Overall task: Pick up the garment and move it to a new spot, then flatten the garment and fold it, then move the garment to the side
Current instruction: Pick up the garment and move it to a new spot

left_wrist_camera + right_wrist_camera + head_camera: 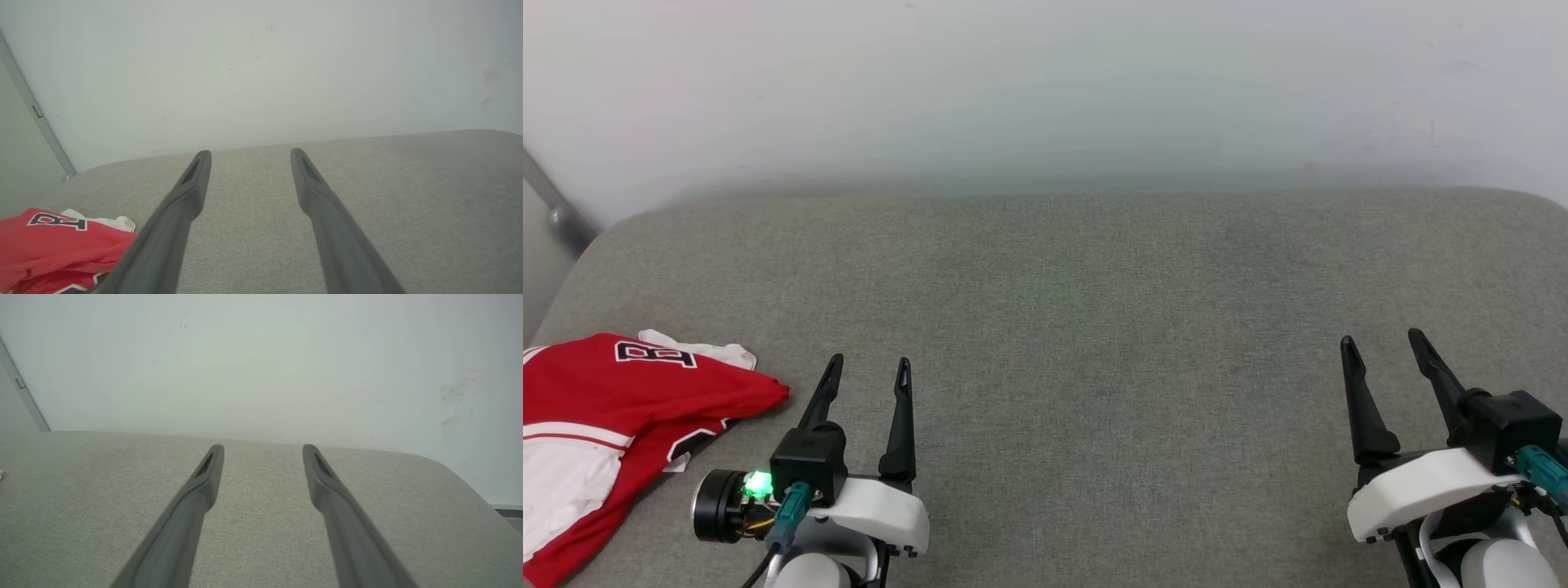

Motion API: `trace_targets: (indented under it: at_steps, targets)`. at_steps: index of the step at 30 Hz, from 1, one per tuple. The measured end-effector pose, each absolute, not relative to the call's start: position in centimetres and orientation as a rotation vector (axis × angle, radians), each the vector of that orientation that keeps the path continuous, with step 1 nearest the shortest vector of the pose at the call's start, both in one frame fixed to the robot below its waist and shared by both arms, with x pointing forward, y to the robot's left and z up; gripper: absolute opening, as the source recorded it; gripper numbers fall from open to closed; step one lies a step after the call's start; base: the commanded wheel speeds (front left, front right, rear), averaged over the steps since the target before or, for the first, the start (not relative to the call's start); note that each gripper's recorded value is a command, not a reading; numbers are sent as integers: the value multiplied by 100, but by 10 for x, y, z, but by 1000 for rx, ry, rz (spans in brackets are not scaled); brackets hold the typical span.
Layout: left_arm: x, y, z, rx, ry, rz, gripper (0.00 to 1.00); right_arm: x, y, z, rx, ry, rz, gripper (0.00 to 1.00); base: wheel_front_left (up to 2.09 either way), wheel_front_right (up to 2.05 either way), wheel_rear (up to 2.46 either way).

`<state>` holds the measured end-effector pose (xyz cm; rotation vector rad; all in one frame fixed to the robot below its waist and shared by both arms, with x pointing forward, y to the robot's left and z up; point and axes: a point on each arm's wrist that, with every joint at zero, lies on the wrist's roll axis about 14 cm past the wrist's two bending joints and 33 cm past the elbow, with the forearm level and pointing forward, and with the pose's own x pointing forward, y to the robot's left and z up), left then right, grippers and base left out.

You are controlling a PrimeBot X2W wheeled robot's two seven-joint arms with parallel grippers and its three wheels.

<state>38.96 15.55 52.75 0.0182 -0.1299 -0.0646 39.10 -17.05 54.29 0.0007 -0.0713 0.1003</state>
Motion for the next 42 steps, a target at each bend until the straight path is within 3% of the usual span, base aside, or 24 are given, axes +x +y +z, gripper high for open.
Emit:
trace_targets:
  at_steps: [20, 42]
  targets:
    - [382, 172, 523, 9, -123, -20, 100, 396, -161, 540, -27, -69, 127, 100, 0, 0, 0]
    - [303, 311, 529, 5, -136, 427, 100, 428, -3, 541, -13, -80, 549, 100, 0, 0, 0]
